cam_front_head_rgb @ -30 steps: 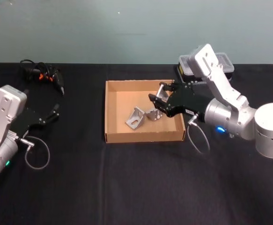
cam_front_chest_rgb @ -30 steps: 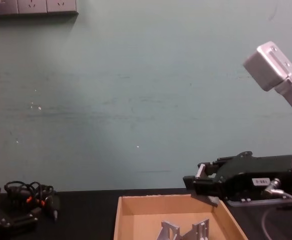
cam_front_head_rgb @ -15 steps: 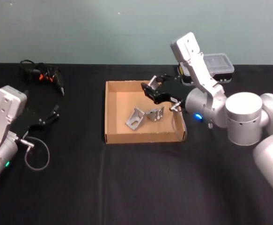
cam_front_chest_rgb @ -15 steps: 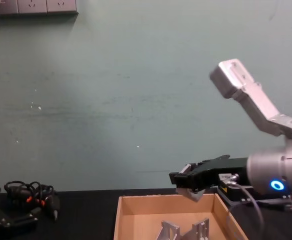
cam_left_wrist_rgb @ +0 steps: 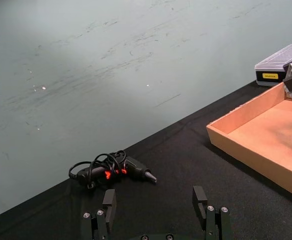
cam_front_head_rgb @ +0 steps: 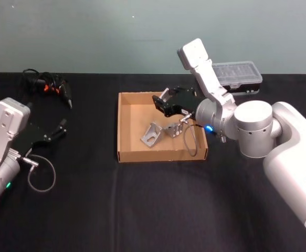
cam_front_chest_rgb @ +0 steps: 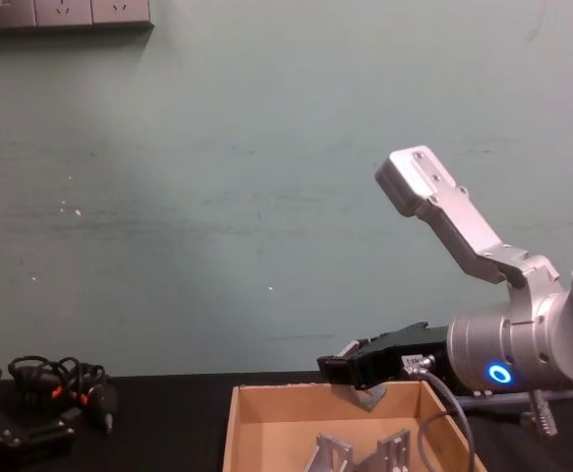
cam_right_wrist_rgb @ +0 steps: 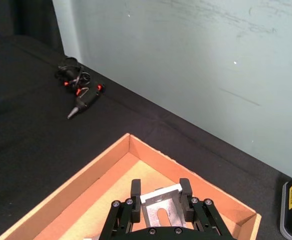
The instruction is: Use one hand to pick up the angle iron from the table and place it into the box.
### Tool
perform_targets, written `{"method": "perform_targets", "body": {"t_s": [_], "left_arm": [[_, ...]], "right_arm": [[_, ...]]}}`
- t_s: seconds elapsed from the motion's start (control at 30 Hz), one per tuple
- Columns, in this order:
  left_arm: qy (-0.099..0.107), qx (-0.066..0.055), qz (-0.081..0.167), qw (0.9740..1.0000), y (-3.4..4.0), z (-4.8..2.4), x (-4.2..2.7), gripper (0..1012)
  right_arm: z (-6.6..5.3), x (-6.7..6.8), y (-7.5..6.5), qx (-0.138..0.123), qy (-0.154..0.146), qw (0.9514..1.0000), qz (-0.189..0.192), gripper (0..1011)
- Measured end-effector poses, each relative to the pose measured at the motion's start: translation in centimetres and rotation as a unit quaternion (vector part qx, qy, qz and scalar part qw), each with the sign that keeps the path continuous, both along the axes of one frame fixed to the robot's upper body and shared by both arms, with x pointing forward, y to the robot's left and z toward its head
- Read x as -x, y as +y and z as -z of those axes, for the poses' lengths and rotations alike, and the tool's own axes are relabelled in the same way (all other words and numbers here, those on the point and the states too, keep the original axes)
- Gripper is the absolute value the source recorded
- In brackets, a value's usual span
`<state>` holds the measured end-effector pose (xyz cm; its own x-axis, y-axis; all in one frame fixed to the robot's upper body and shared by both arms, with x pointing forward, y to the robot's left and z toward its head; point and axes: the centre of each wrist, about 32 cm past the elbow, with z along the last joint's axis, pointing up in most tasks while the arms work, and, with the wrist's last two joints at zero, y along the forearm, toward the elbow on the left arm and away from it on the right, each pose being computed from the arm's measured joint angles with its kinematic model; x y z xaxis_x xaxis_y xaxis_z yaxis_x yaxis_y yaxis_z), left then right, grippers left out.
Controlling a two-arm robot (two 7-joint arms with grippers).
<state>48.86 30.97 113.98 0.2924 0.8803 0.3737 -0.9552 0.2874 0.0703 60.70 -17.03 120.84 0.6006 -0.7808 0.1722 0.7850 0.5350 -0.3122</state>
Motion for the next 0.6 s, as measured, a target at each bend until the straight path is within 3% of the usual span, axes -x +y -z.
{"method": "perform_targets", "body": {"t_s": [0.6], "left_arm": [[0.0,0.0,0.0,1.0,0.0,0.0,0.0,1000]], "right_arm": [[1.4,-1.4,0.7,0.02,0.022,0.9995,0.014,452]]}}
